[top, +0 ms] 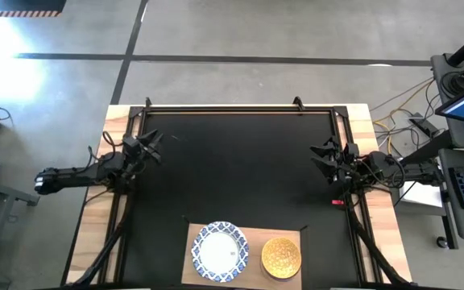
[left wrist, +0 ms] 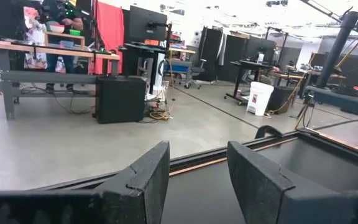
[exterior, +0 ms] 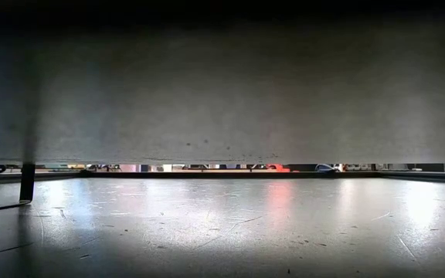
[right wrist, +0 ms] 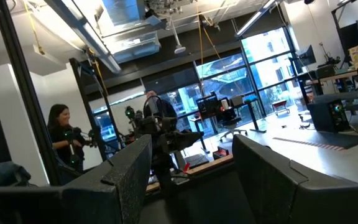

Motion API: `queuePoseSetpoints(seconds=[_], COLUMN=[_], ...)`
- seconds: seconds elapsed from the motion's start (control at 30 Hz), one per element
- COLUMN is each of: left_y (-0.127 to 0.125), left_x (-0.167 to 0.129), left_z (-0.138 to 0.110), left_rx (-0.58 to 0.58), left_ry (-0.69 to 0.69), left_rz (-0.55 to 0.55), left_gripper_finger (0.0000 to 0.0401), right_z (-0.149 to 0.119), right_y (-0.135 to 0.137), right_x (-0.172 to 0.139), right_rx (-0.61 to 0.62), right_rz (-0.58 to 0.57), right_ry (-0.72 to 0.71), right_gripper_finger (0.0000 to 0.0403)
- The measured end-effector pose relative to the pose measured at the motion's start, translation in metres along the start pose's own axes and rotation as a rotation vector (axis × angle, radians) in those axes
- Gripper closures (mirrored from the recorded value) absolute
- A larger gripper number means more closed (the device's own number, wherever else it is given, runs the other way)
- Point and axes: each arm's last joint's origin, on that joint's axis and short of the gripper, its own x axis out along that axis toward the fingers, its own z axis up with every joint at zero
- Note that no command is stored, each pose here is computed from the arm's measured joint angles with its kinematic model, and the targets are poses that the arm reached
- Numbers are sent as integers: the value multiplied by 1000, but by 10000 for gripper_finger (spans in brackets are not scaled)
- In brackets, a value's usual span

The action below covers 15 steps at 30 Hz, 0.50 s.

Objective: Place and stack bowls onto a shelf
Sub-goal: Return to Home Position

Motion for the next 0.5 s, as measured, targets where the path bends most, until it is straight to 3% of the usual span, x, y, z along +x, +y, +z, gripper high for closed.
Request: queuePoseSetpoints(seconds=[0.27,0.5], left_y=[0,0], left_x=[0,0], left_z=[3,6], left_rx=[-2,-5], left_ry=[-1,-4], left_rz=[0,-1], left_gripper_finger=[256,256], right_z=[3,12], right_y=[-2,-11], right_x=[-2,-3], right_rx=[0,-33], right_rz=[-10,-108], right_ry=[-33,-122], right_gripper_finger=[190,190])
